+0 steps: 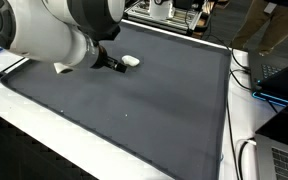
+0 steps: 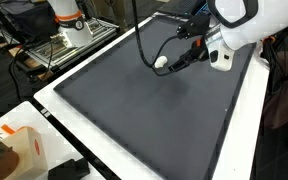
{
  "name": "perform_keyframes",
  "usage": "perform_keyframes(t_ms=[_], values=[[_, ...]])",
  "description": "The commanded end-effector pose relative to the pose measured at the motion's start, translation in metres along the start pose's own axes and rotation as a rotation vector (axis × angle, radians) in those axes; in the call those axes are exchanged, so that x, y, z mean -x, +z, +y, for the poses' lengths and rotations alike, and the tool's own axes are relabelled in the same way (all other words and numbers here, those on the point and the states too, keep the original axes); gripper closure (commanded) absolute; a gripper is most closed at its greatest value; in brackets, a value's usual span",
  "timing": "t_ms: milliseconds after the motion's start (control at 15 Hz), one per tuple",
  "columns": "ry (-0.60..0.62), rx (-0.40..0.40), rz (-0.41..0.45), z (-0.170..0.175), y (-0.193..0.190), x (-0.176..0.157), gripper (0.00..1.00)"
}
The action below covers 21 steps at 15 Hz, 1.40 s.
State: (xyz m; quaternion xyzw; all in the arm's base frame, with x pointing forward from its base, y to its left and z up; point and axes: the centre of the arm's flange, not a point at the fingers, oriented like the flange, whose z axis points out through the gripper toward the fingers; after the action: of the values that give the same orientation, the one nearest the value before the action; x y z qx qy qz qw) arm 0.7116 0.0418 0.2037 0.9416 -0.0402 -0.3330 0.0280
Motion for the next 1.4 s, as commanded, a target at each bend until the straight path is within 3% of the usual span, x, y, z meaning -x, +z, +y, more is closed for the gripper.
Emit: perform_keyframes(t_ms=[0,200,467,933,1133,1333], values=[[0.005,-0.028,-0.031,-0.002,-0.016,-0.011,0.0],[0.024,-0.021,-0.052,0.001,-0.018,0.012,0.0],[0.058,-0.096,0.035,0.015,-0.013,0.045,0.0],[0.095,-0.338,0.395,0.042,-0.023,0.069,0.0],[0.128,-0.39,0.505,0.05,-0.033,0.067,0.0],[0.095,-0.39,0.436,0.056,-0.04,0.081,0.0]])
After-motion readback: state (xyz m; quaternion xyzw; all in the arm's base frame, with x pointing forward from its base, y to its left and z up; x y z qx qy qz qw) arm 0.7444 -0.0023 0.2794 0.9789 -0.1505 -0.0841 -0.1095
